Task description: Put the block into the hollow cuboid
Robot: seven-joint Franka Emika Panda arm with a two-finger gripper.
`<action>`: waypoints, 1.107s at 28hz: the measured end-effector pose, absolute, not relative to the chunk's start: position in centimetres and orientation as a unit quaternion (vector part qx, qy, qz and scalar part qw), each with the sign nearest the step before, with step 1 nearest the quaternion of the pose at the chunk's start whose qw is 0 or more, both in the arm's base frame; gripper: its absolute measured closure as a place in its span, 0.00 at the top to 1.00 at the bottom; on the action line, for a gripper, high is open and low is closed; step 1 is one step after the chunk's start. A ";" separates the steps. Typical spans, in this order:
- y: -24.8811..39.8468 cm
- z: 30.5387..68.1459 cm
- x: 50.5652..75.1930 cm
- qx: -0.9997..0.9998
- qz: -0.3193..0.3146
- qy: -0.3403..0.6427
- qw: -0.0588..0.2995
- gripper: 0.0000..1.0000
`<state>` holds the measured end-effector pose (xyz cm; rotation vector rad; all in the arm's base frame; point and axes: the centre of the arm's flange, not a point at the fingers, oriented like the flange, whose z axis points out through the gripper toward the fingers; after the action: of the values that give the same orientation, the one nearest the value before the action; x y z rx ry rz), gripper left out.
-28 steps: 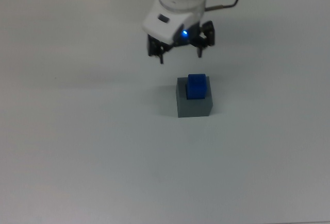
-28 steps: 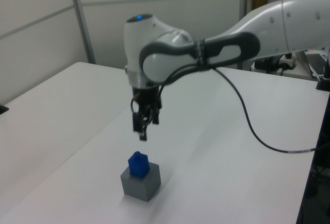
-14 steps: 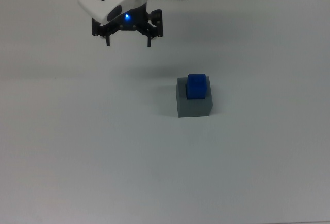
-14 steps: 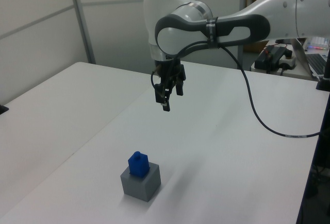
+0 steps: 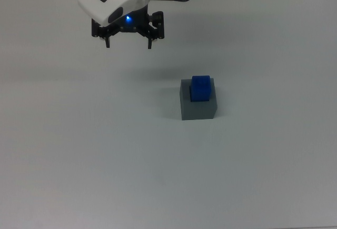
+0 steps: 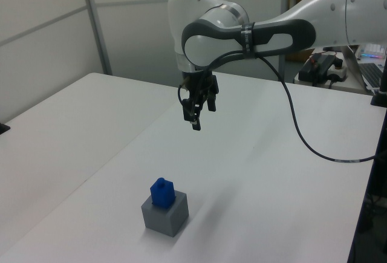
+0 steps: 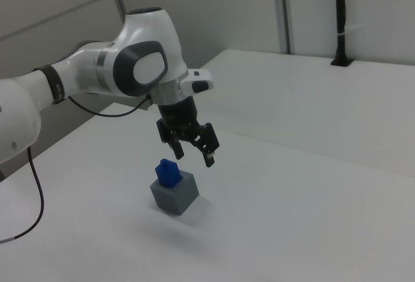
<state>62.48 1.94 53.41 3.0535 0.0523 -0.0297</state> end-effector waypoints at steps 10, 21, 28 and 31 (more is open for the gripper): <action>1.4 53.4 62.5 0.999 -0.010 0.013 0.044 1.00; 1.3 53.5 62.5 0.999 -0.010 0.012 0.045 1.00; 1.2 53.5 62.5 0.999 -0.009 0.011 0.044 1.00; 1.1 53.5 62.5 0.999 -0.009 0.010 0.044 1.00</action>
<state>62.51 1.15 53.51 3.0523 0.0313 -0.0276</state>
